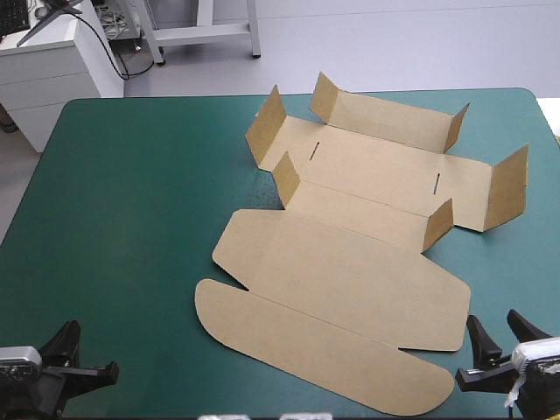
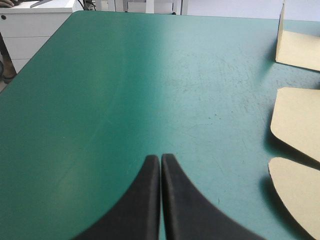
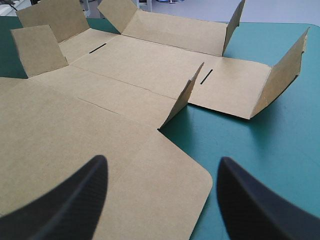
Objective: Fold the box
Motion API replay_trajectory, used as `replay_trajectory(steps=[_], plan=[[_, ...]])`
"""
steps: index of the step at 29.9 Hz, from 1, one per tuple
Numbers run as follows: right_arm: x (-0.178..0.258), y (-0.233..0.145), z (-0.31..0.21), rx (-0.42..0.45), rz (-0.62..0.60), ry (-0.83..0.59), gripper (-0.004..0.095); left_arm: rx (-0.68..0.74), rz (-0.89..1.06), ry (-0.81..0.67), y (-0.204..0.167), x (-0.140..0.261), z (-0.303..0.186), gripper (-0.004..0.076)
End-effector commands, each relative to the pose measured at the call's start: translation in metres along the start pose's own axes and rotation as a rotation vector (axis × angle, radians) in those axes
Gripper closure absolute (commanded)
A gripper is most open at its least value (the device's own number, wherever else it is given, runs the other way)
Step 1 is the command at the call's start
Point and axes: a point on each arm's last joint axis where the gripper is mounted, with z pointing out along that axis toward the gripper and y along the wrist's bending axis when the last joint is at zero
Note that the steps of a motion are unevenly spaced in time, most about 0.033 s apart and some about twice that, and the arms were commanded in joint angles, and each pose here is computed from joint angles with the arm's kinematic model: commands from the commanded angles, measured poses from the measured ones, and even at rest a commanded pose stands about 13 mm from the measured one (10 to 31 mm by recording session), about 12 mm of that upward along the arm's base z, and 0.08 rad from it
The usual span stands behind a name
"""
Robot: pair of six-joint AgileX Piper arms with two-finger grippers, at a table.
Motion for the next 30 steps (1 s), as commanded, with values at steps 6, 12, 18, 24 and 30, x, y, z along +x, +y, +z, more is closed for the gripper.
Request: replay_trajectory(steps=[6,12,18,24,30], plan=[[-0.014,0.000,0.001,0.004,-0.011,-0.054,0.0158,0.007,-0.006,-0.109,-0.001,-0.013,-0.006,0.0732],[-0.019,0.000,0.004,0.005,-0.011,-0.025,0.0158,0.007,-0.006,-0.109,-0.001,-0.013,-0.006,0.0732],[-0.051,0.001,0.004,0.004,0.054,-0.026,0.0158,0.007,-0.006,-0.109,-0.001,-0.013,-0.006,0.0732],[-0.092,0.004,0.024,-0.006,0.149,0.058,0.0158,0.008,-0.007,-0.109,-0.001,-0.013,-0.006,0.0732],[-0.119,0.005,0.080,0.026,0.189,0.325,0.0158,0.008,-0.007,-0.109,-0.001,-0.013,-0.006,0.0732]])
